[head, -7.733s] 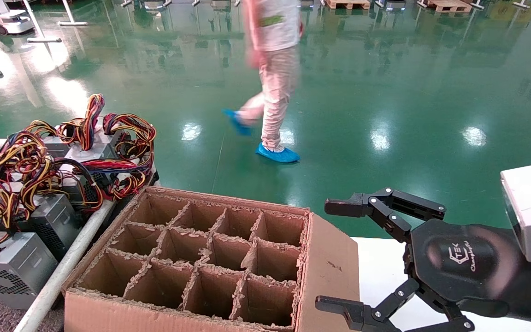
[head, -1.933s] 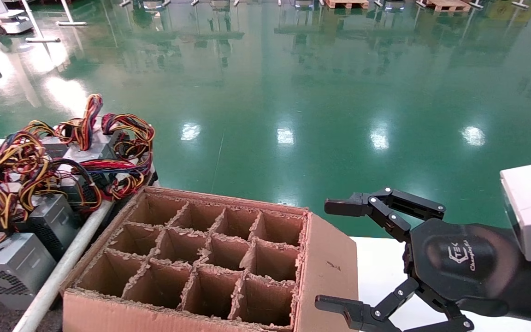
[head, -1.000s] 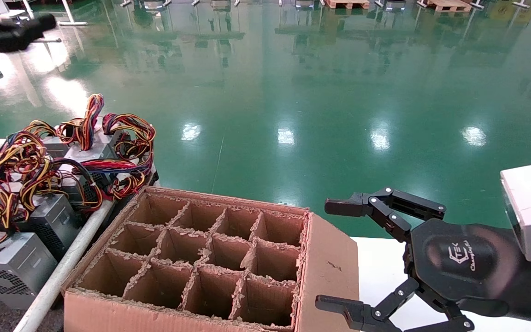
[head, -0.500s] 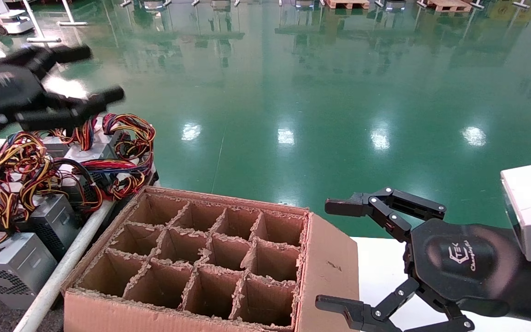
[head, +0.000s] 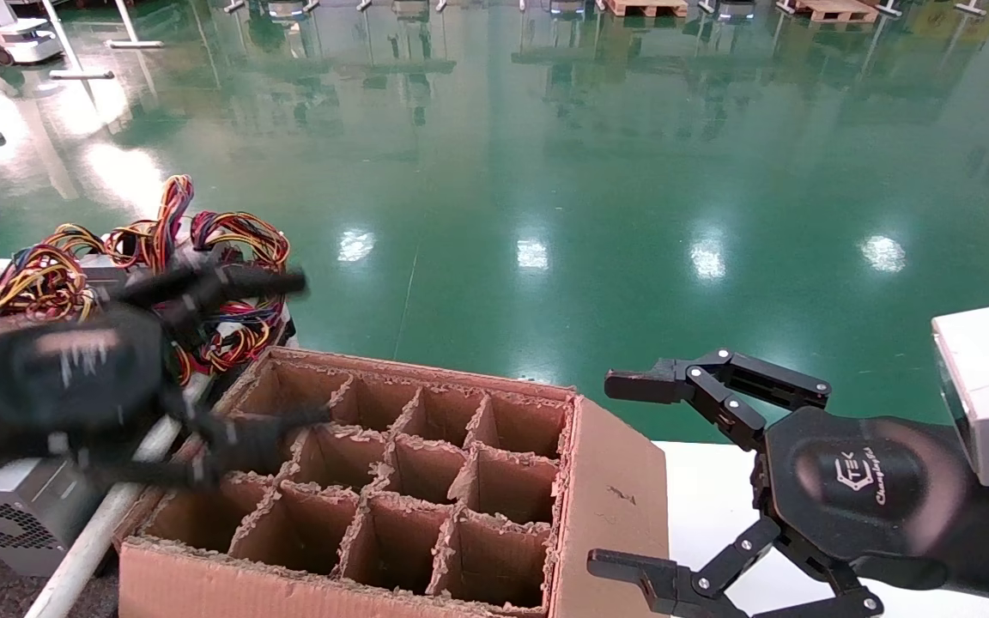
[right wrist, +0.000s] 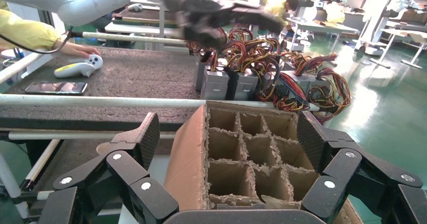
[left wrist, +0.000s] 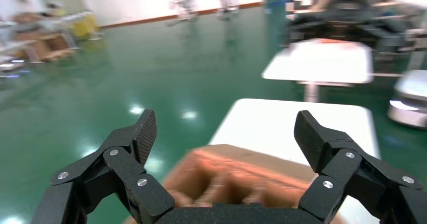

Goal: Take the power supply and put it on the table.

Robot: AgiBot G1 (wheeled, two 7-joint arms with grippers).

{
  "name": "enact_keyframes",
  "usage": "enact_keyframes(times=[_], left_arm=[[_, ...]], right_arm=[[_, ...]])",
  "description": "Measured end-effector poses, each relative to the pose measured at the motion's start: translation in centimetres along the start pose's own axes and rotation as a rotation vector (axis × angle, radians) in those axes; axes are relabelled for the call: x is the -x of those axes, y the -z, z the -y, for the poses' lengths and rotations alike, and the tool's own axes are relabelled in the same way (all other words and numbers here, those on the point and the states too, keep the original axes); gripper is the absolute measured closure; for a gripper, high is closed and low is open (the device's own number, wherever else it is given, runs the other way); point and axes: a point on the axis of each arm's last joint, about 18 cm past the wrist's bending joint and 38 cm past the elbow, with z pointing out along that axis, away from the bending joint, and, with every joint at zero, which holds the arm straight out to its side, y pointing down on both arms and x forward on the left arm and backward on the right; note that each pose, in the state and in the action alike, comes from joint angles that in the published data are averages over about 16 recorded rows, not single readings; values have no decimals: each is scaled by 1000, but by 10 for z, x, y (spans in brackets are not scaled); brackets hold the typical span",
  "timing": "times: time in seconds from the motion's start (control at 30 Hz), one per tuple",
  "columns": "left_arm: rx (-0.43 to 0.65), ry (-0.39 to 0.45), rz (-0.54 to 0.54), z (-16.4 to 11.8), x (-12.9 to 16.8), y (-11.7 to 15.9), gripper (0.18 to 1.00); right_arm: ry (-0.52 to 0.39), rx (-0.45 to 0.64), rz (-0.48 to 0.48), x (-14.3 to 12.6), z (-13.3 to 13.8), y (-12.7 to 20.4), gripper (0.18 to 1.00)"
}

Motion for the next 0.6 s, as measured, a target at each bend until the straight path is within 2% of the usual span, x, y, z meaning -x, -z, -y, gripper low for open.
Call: enact_keyframes(times=[0.3,0.6], left_arm=[[-7,49,-156,-7,-48,-9,184],[-9,56,-175,-8,-54,-10,184]], right_arm=[[0,0,0,0,0,0,178],[0,0,-1,0,0,0,178]])
